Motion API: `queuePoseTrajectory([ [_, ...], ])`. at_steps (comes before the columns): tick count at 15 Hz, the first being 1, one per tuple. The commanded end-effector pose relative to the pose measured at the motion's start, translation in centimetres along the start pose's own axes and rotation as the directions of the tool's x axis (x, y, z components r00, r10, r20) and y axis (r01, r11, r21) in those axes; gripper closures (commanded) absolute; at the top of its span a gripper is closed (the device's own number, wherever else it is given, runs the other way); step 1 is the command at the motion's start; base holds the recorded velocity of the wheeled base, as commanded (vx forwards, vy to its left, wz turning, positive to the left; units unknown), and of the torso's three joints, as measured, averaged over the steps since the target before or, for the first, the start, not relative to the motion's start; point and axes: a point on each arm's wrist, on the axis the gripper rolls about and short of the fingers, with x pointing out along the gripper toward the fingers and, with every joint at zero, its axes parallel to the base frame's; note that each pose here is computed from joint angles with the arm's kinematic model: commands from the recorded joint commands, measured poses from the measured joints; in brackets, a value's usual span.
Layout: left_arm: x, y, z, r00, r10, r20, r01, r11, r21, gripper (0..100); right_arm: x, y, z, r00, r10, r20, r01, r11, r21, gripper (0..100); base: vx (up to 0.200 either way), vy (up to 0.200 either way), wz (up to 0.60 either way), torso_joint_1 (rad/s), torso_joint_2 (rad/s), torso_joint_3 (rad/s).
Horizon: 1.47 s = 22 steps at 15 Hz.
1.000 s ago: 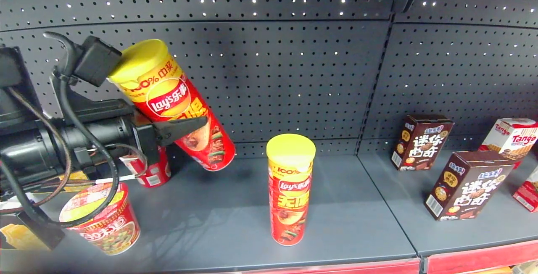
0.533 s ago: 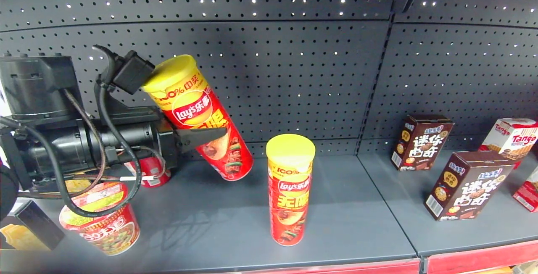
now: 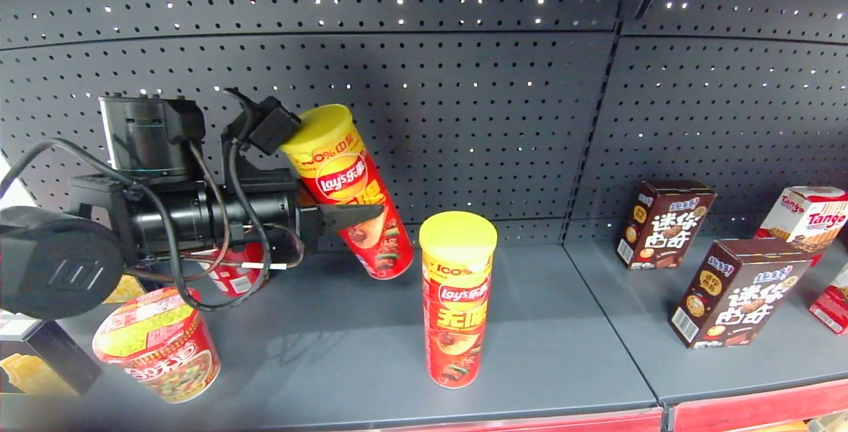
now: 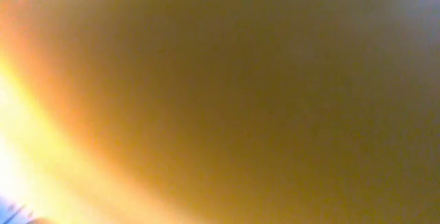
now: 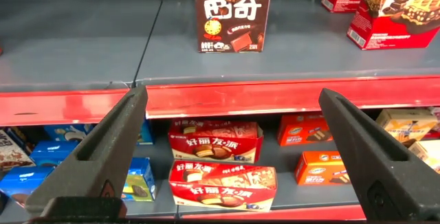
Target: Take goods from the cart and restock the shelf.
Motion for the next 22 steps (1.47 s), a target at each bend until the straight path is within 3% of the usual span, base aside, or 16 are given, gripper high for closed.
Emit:
queuePoseTrajectory([
  [1,1.5,1.0,-0.7,1.000,-0.009,-0.023,0.008,1.000,-0.018,100,0.0,0.0,0.0,1.000,0.002,-0.001,-0.002,1.000,0.000,0,0.000,0.000,0.00,0.000,0.00,0.000],
  [7,4.3,2.2,-2.0,0.998,-0.035,-0.060,0.036,0.999,0.021,100,0.0,0.0,0.0,1.000,0.000,-0.003,0.000,1.000,0.000,0,0.000,0.000,0.00,0.000,0.00,0.000],
  [22,9.4,4.4,-3.8,0.994,-0.066,-0.082,0.067,0.998,0.010,100,0.0,0.0,0.0,1.000,0.000,-0.001,0.000,1.000,0.000,0,0.000,0.000,0.00,0.000,0.00,0.000],
])
